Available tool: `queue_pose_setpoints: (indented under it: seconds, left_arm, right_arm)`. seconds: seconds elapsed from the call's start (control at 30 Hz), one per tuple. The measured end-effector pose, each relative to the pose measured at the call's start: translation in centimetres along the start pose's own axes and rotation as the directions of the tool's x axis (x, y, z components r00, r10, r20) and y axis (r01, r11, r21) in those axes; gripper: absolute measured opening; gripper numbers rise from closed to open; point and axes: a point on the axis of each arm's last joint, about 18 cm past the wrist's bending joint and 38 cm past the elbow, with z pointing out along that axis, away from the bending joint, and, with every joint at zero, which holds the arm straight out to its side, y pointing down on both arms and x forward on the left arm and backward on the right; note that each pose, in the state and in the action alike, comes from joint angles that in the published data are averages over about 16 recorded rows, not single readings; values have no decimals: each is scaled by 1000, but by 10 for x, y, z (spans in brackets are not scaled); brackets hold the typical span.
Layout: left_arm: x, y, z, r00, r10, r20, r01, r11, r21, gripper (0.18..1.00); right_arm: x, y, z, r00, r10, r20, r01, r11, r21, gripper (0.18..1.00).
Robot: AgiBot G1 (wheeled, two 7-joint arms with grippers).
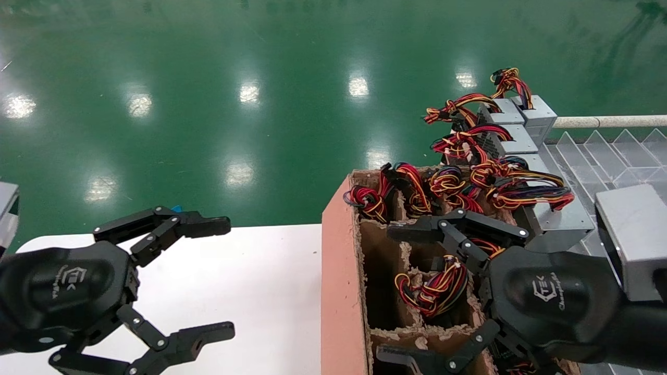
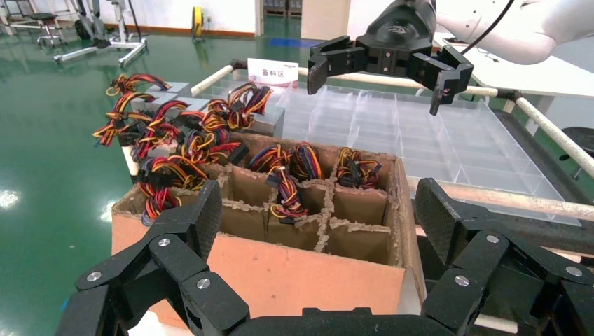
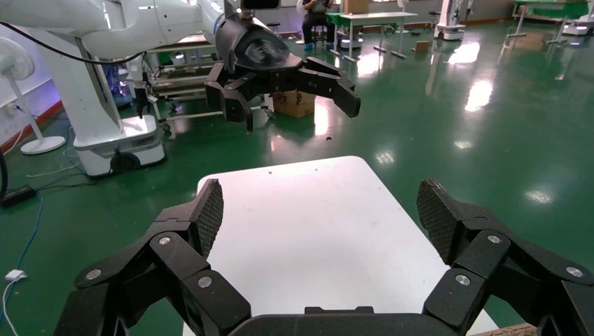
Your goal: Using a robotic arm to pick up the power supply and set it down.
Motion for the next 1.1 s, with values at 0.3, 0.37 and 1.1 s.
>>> queue_pose_setpoints:
  seconds: [0.3,0.37,1.1]
  left_arm:
    - [0,0,0,1000,0,0,0,1000,0,978]
    - [0,0,0,1000,0,0,0,1000,0,969]
    - [0,0,0,1000,0,0,0,1000,0,588]
  right_arm:
    - [21,13,8,998,-29,-64,28,1000,-10,1000]
    - [30,19,11,995,-40,-90,38,999,-16,1000]
    - [139,88,72,940,-183,-290,125,970,-206,995]
